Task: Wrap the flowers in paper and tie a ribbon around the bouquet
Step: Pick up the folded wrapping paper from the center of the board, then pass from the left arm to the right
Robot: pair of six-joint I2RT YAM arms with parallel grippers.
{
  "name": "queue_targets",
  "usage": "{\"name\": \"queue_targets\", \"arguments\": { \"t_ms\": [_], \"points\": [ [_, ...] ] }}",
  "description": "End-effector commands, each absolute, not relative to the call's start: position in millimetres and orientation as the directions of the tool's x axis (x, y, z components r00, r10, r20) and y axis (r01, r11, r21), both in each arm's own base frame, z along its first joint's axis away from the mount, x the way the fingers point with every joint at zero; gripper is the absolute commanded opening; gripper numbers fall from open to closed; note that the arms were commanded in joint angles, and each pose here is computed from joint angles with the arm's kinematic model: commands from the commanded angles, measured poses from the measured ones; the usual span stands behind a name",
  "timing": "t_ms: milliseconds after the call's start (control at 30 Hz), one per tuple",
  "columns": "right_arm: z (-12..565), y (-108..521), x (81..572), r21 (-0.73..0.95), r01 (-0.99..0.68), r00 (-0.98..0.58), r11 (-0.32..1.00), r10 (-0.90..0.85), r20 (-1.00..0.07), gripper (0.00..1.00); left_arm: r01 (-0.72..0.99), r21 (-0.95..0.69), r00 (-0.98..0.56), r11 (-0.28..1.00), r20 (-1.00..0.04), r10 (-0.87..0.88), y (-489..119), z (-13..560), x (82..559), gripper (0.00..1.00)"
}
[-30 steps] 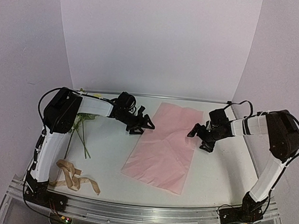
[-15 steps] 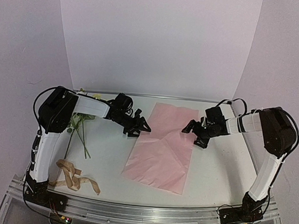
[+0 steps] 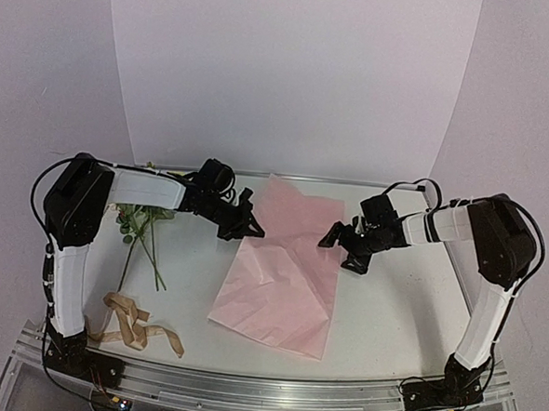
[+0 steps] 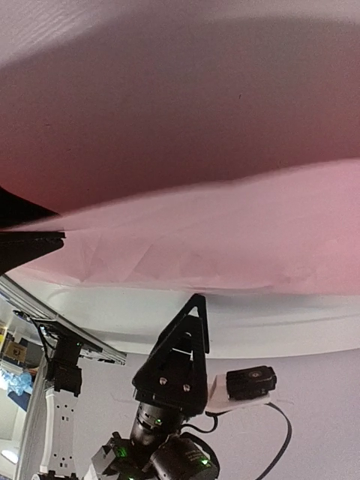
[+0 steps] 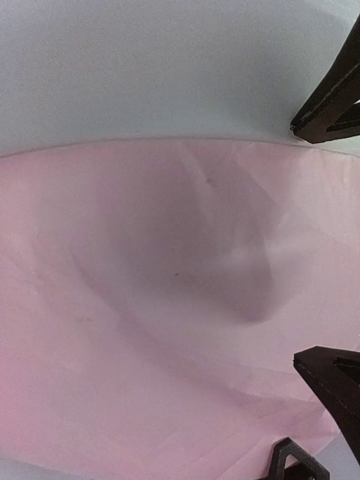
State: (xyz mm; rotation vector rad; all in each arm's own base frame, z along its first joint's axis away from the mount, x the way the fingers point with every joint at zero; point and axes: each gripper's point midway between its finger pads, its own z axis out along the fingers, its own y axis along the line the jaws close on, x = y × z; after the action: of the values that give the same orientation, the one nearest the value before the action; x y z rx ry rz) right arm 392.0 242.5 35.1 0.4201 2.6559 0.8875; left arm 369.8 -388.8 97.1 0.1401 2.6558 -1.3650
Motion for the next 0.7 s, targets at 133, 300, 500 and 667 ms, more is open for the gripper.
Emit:
{"name": "queue_targets", "arguments": {
  "t_ms": [133, 300, 500, 667],
  "points": [
    [63, 313, 377, 0.634, 0.086, -0.951, 0.769, 0.252, -0.177, 0.98, 0.26, -0.655, -0.908, 0.709, -0.416, -0.051, -335, 190, 360, 0.0],
    [89, 354, 381, 0.671, 0.021, -0.957, 0.741, 0.209, -0.201, 0.98, 0.261, -0.636, -0.895, 0.726, -0.441, -0.064, -318, 217, 346, 0.0],
    [130, 363, 379, 0.684, -0.029, -0.939, 0.729, 0.215, -0.268, 0.98, 0.239, -0.611, -0.903, 0.755, -0.426, -0.059, -314, 235, 344, 0.0],
    [188, 354, 366, 0.627, -0.109, -0.889, 0.772, 0.207, -0.409, 0.98, 0.13, -0.637, -0.93, 0.76, -0.345, -0.13, -316, 223, 348, 0.0]
  ]
}}
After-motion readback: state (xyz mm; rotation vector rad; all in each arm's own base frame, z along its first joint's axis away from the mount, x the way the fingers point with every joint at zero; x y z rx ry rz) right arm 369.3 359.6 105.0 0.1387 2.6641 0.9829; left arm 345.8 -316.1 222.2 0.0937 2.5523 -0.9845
